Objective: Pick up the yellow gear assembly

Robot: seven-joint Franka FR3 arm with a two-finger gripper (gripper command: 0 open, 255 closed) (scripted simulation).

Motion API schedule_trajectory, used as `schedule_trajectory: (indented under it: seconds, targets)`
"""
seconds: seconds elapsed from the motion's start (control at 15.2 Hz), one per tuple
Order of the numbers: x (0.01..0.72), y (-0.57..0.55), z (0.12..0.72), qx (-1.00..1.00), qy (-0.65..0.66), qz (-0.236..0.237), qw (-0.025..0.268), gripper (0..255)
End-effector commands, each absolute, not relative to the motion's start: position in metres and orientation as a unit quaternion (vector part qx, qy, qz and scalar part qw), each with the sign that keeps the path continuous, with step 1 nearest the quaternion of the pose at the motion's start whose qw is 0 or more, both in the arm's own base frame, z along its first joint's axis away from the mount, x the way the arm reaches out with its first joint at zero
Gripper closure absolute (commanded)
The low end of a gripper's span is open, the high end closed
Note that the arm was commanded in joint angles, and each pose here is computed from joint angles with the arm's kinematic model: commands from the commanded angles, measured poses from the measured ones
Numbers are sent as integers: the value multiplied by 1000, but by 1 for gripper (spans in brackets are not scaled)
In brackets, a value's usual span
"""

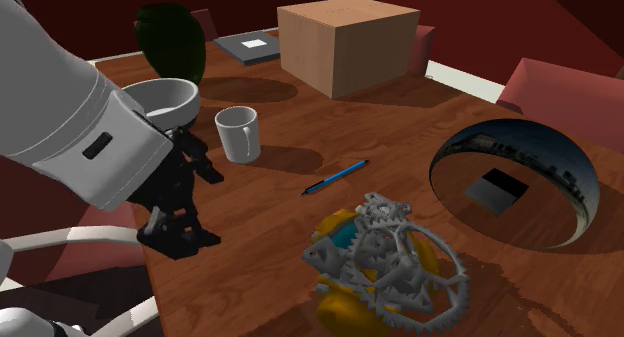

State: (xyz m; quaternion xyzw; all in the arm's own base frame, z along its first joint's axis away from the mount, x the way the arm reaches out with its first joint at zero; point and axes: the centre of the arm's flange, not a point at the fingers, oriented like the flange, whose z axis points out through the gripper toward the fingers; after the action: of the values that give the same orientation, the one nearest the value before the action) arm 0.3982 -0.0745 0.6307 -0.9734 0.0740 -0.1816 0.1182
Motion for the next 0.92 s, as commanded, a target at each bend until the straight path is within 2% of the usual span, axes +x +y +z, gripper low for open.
schedule_trajectory:
  seconds: [0.0,0.86]
  targets:
    - [412,-97,632,-967,77,-204,135,0]
    - [494,-237,640,-905,91,-335,245,0]
